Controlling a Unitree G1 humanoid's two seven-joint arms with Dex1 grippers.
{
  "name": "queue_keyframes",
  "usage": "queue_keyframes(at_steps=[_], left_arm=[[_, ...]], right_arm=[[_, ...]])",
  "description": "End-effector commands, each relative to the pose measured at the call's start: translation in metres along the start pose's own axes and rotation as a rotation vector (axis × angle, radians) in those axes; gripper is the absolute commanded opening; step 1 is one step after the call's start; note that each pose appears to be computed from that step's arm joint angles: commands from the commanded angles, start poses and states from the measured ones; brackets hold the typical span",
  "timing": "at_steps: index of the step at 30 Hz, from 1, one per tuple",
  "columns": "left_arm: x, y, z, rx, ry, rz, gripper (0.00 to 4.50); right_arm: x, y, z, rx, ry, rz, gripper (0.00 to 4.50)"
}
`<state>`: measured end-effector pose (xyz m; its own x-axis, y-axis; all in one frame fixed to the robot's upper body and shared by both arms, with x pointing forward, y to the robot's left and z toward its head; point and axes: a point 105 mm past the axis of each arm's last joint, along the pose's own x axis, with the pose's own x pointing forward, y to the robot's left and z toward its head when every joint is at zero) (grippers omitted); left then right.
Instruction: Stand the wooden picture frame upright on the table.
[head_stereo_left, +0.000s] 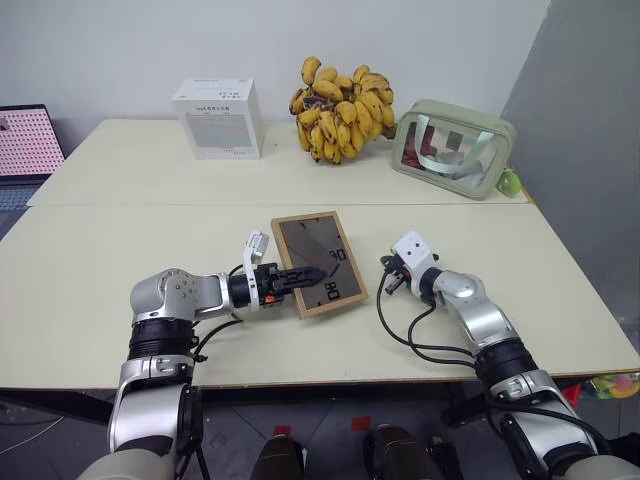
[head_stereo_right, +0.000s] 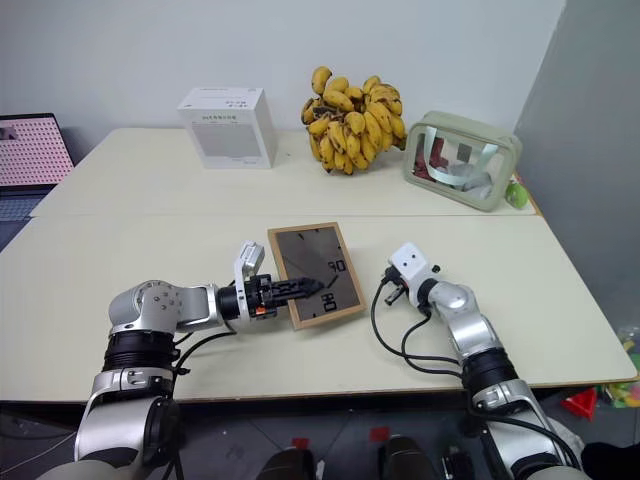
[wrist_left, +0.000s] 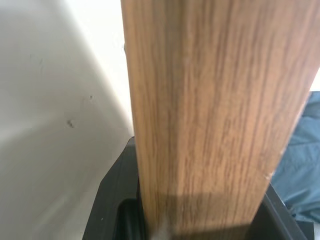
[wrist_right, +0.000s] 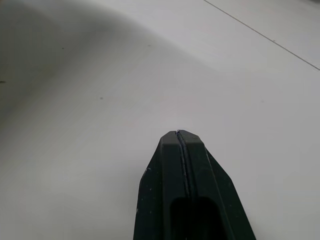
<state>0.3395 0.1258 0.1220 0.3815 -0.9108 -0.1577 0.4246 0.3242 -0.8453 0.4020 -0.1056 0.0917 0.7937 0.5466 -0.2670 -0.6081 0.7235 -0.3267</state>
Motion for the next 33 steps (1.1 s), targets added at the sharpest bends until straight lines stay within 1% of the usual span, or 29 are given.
queue_keyframes(at_steps=[1, 2, 4, 5, 8, 11, 12, 14, 15, 17, 19, 22, 24, 26, 30, 33], left_arm=[[-0.007, -0.032, 0.022, 0.068, -0.014, -0.08, 1.28], [-0.009, -0.038, 0.025, 0.074, -0.01, -0.093, 1.28], [-0.012, -0.045, 0.03, 0.114, -0.002, -0.102, 1.28], [-0.014, -0.047, 0.031, 0.148, 0.007, -0.096, 1.28], [-0.016, -0.045, 0.032, 0.217, 0.032, -0.069, 1.28], [-0.018, -0.048, 0.036, 0.264, 0.048, -0.072, 1.28], [-0.018, -0.049, 0.036, 0.292, 0.061, -0.072, 1.28], [-0.017, -0.049, 0.037, 0.316, 0.073, -0.071, 1.28], [-0.017, -0.049, 0.038, 0.326, 0.072, -0.067, 1.28], [-0.017, -0.05, 0.039, 0.327, 0.064, -0.069, 1.28], [-0.017, -0.051, 0.037, 0.326, 0.068, -0.075, 1.28], [-0.02, -0.052, 0.029, 0.328, 0.088, -0.082, 1.28], [-0.021, -0.049, 0.025, 0.323, 0.092, -0.075, 1.28], [-0.022, -0.048, 0.023, 0.322, 0.093, -0.072, 1.28], [-0.02, -0.049, 0.025, 0.324, 0.089, -0.074, 1.28], [-0.019, -0.05, 0.025, 0.326, 0.093, -0.08, 1.28]], right_arm=[[-0.025, -0.001, 0.067, 0.039, -0.186, 0.19, 0.35], [-0.034, 0.007, 0.079, 0.063, -0.211, 0.282, 0.47], [-0.05, 0.019, 0.106, 0.123, -0.254, 0.436, 1.01], [-0.057, 0.023, 0.118, 0.136, -0.271, 0.494, 1.16], [-0.069, 0.032, 0.14, 0.161, -0.287, 0.607, 1.92], [-0.071, 0.038, 0.161, 0.154, -0.305, 0.659, 2.5], [-0.068, 0.039, 0.168, 0.147, -0.317, 0.659, 2.86], [-0.062, 0.04, 0.174, 0.147, -0.329, 0.652, 3.23], [-0.055, 0.037, 0.173, 0.148, -0.324, 0.613, 3.54], [-0.05, 0.033, 0.161, 0.156, -0.306, 0.586, 3.93], [-0.047, 0.025, 0.148, 0.167, -0.279, 0.536, 3.93], [-0.042, -0.003, 0.119, 0.309, -0.218, 0.393, 3.93], [-0.042, -0.012, 0.102, 0.374, -0.181, 0.363, 3.93], [-0.043, -0.014, 0.089, 0.404, -0.151, 0.369, 3.93], [-0.045, -0.006, 0.087, 0.458, -0.148, 0.432, 3.93], [-0.05, 0.004, 0.09, 0.525, -0.15, 0.523, 3.93]])
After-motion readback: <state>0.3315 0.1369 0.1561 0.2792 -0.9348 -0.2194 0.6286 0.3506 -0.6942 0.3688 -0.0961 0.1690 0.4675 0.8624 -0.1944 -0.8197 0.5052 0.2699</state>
